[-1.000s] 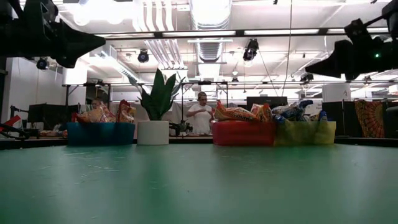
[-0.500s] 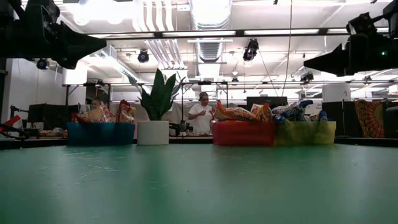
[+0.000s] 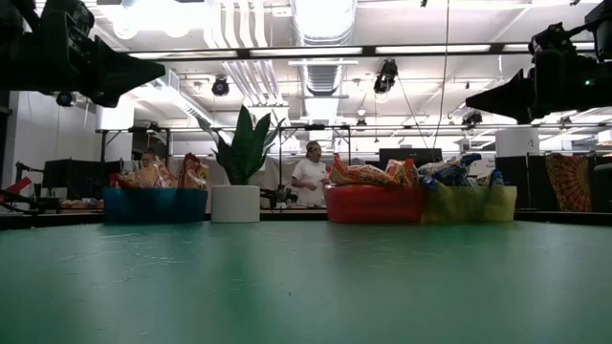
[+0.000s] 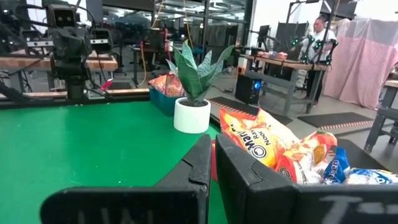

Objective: Sort Maruchan noodles
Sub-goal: Return to Home Position

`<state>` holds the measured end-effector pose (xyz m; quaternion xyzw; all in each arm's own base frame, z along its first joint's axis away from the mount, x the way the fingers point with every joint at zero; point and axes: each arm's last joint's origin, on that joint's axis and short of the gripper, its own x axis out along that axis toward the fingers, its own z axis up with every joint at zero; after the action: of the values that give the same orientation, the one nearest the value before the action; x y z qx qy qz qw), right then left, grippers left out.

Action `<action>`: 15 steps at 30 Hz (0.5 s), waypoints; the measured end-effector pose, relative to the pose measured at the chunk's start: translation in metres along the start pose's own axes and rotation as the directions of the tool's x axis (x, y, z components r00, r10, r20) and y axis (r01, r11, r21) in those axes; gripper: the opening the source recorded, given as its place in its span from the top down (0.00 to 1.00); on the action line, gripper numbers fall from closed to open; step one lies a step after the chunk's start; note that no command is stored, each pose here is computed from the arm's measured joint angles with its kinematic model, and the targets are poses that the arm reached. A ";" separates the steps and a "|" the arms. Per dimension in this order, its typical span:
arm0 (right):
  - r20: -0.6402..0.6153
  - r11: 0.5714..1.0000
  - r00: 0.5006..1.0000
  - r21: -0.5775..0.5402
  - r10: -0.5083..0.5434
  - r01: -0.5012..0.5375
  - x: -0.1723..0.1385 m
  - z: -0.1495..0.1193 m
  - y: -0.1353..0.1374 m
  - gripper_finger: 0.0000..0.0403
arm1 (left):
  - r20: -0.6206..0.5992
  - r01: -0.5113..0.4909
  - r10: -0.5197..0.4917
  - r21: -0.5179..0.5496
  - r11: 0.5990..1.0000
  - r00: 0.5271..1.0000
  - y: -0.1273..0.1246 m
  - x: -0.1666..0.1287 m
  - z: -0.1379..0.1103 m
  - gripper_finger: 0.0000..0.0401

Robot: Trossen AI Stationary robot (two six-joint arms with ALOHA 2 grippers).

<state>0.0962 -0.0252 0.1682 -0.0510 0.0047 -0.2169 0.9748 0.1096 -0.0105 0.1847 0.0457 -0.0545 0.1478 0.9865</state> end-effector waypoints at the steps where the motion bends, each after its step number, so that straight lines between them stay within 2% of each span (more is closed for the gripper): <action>1: -0.001 1.000 1.000 0.000 0.000 0.000 0.000 0.000 0.000 0.97 | -0.001 0.000 0.000 0.001 1.000 1.000 0.000 0.000 0.000 1.00; 15: 0.005 1.000 1.000 0.001 -0.001 0.001 0.000 0.001 0.000 0.97 | -0.013 0.002 -0.002 0.007 1.000 1.000 -0.001 0.001 -0.001 1.00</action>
<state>0.0962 -0.0253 0.1688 -0.0512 0.0024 -0.2174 0.9747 0.1107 -0.0108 0.1834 0.0485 -0.0476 0.1472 0.9868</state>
